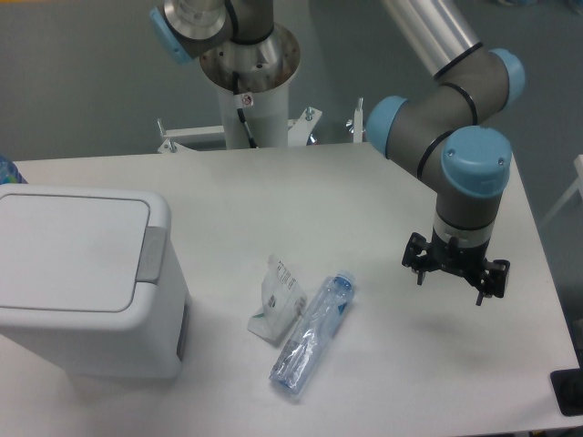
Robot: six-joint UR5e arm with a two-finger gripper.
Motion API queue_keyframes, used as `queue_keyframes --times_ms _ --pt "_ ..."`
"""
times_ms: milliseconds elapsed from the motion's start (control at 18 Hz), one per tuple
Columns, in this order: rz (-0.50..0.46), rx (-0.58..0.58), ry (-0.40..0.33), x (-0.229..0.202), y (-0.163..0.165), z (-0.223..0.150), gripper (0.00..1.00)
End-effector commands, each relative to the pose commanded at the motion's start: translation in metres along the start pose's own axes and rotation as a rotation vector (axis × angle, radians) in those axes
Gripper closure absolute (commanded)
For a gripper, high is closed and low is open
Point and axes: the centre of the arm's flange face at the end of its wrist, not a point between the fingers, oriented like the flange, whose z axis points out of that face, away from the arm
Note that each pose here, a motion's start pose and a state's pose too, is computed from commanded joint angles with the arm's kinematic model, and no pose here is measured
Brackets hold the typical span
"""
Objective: Open the trash can
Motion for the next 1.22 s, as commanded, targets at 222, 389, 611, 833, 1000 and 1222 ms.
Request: queue_keyframes --times_ms 222,389,611,833,1000,1222 --pt "-0.001 0.014 -0.002 -0.001 -0.001 -0.004 0.0" --pt "-0.004 0.04 -0.005 -0.002 -0.001 -0.015 0.0" --pt "-0.125 0.103 0.027 0.002 -0.008 -0.017 0.0" --pt "-0.248 0.133 0.051 0.021 -0.023 -0.023 0.0" --pt "-0.273 0.154 0.045 0.042 -0.042 -0.038 0.0" --pt "-0.391 0.209 0.042 0.071 -0.059 -0.083 0.0"
